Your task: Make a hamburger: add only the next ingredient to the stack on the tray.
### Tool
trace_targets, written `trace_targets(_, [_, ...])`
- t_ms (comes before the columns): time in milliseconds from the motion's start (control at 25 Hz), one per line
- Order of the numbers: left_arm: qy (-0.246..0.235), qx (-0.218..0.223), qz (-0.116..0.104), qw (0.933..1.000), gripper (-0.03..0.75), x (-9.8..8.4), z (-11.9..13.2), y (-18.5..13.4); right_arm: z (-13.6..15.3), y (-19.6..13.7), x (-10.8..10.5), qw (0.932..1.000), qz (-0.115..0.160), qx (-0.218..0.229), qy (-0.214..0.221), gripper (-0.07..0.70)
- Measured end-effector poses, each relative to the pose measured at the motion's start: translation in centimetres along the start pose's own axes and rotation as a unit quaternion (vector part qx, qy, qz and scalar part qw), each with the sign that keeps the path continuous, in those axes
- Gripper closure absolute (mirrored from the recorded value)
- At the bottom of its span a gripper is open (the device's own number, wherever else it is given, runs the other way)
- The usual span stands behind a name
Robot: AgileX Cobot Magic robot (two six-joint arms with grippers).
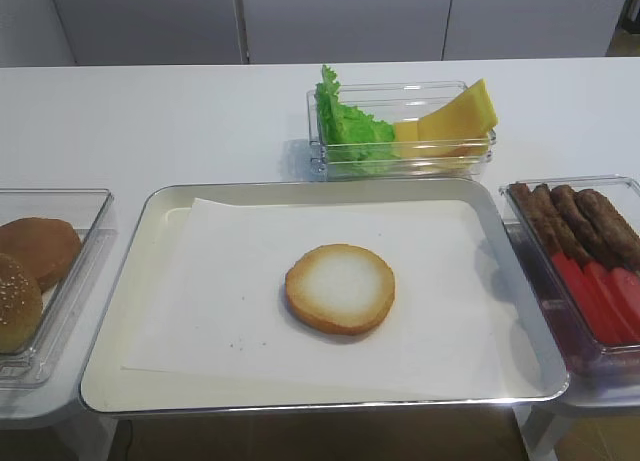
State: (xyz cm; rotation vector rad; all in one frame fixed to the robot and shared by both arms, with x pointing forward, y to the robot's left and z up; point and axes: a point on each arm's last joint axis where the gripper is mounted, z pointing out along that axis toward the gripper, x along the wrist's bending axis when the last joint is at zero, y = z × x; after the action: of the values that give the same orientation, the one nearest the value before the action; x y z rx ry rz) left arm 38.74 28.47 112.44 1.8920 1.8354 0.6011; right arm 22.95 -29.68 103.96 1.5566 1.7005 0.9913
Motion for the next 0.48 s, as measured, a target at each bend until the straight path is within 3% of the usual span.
trace_targets(480, [-0.013,-0.100,-0.028,0.9945,0.251,1.4,-4.7,-9.3,0.0,0.0,0.0,1.0000,0.000,0.000,0.000,0.308])
